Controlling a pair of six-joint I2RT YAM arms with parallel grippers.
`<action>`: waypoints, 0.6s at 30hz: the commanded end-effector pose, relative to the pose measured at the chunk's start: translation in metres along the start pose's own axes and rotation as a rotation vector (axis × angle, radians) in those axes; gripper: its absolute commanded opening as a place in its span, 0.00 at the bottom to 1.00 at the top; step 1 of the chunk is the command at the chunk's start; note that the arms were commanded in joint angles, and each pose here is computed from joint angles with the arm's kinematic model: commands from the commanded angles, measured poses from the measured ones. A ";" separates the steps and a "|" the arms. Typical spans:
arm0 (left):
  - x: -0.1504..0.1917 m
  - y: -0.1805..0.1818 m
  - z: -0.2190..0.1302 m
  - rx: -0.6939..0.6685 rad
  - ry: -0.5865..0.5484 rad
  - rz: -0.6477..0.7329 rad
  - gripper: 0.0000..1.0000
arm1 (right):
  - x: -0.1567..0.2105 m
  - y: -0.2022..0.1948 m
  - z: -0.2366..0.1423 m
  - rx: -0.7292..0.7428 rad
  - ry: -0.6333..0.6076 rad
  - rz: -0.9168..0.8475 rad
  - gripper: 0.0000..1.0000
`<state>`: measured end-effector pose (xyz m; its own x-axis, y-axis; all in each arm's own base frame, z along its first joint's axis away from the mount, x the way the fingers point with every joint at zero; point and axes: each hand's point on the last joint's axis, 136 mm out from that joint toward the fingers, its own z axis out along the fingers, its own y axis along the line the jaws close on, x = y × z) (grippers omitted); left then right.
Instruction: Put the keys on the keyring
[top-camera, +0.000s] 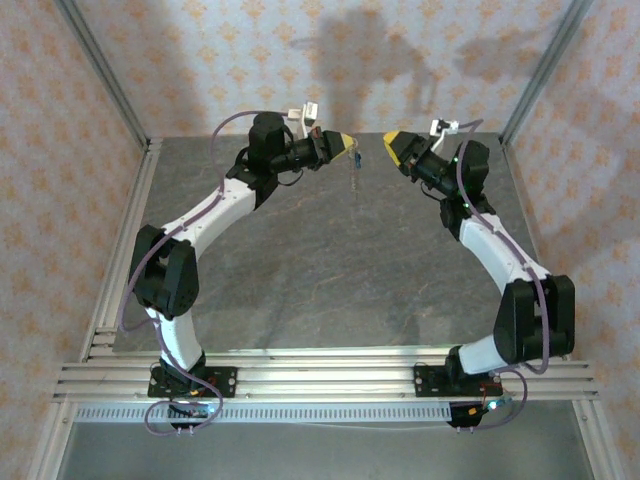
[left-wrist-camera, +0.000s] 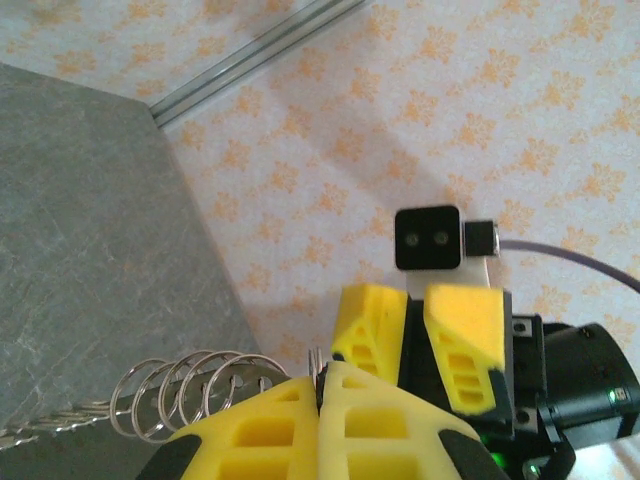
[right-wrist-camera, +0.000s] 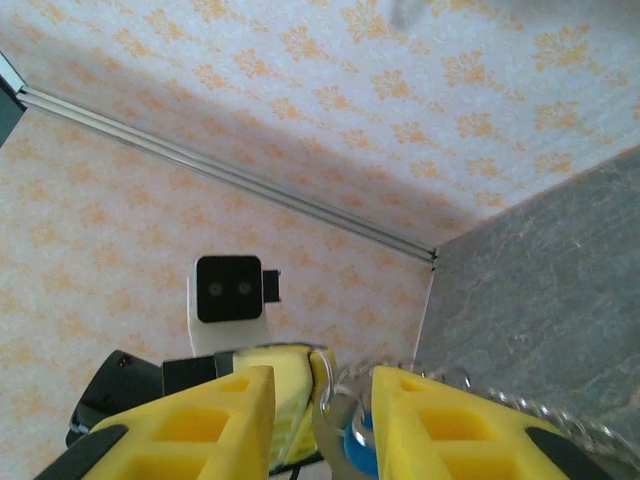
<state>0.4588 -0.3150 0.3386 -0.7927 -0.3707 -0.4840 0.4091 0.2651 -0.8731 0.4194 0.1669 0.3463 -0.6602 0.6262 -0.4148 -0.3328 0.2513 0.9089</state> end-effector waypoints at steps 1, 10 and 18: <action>-0.010 -0.043 -0.007 0.091 -0.059 0.064 0.00 | 0.000 0.006 -0.010 0.008 -0.046 -0.066 0.33; 0.000 -0.065 -0.007 0.159 -0.048 0.097 0.00 | 0.022 0.027 -0.012 -0.057 -0.010 -0.112 0.39; 0.010 -0.095 -0.015 0.231 -0.032 0.162 0.00 | 0.030 0.054 -0.019 -0.142 -0.002 -0.141 0.40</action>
<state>0.4333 -0.3318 0.3673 -0.7649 -0.3677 -0.5288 0.4935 0.1929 -0.8481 0.3863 0.1809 0.3523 -0.6392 0.6037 -0.4763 -0.4049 0.2623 0.8759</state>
